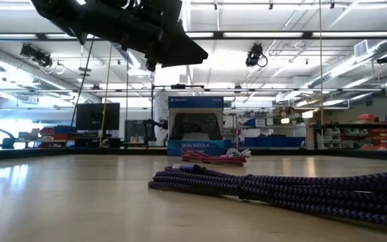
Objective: Pick and place USB-C Cables
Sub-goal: Put the green USB cable into the blue bin
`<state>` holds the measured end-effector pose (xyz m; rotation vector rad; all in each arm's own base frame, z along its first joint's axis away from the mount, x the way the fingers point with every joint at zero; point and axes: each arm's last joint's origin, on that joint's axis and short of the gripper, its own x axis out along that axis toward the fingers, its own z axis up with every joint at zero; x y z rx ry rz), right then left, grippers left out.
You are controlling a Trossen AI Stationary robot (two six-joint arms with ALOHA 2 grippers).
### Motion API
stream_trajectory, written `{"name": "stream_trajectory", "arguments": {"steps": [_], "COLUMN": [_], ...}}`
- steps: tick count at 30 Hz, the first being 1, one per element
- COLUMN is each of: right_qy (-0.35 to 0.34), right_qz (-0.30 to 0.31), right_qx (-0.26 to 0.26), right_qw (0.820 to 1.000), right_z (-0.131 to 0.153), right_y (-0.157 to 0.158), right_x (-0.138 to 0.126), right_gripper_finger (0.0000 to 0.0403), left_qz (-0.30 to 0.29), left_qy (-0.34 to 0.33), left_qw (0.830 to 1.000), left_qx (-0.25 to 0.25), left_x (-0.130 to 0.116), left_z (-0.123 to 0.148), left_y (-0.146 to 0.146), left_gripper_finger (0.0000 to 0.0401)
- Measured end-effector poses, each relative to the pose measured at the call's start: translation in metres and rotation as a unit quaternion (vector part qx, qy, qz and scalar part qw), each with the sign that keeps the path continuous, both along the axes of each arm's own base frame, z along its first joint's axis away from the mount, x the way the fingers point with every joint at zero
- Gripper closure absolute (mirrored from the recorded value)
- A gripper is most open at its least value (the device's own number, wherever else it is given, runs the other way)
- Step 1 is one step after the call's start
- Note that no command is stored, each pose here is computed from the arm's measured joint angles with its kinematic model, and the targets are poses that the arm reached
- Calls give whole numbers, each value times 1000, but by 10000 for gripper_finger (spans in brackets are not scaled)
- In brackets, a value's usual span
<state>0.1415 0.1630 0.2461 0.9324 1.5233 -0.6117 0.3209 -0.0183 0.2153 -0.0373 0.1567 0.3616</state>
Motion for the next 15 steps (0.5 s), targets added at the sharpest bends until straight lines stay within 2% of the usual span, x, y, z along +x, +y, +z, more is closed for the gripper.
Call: {"name": "stream_trajectory", "arguments": {"steps": [9,15], "right_qy": [10,49], "right_qz": [7,32], "right_qx": [-15,-24], "right_qw": [1000,998], "right_z": [-19,-37], "right_y": [18,28], "right_x": [8,13], "right_gripper_finger": [385,385], "left_qz": [-45,-44], "left_qy": [-1,-3], "left_qw": [999,999], "left_qx": [-8,-13], "left_x": [1,1], "left_z": [0,0], "left_y": [-5,-5], "left_gripper_finger": [275,275]}}
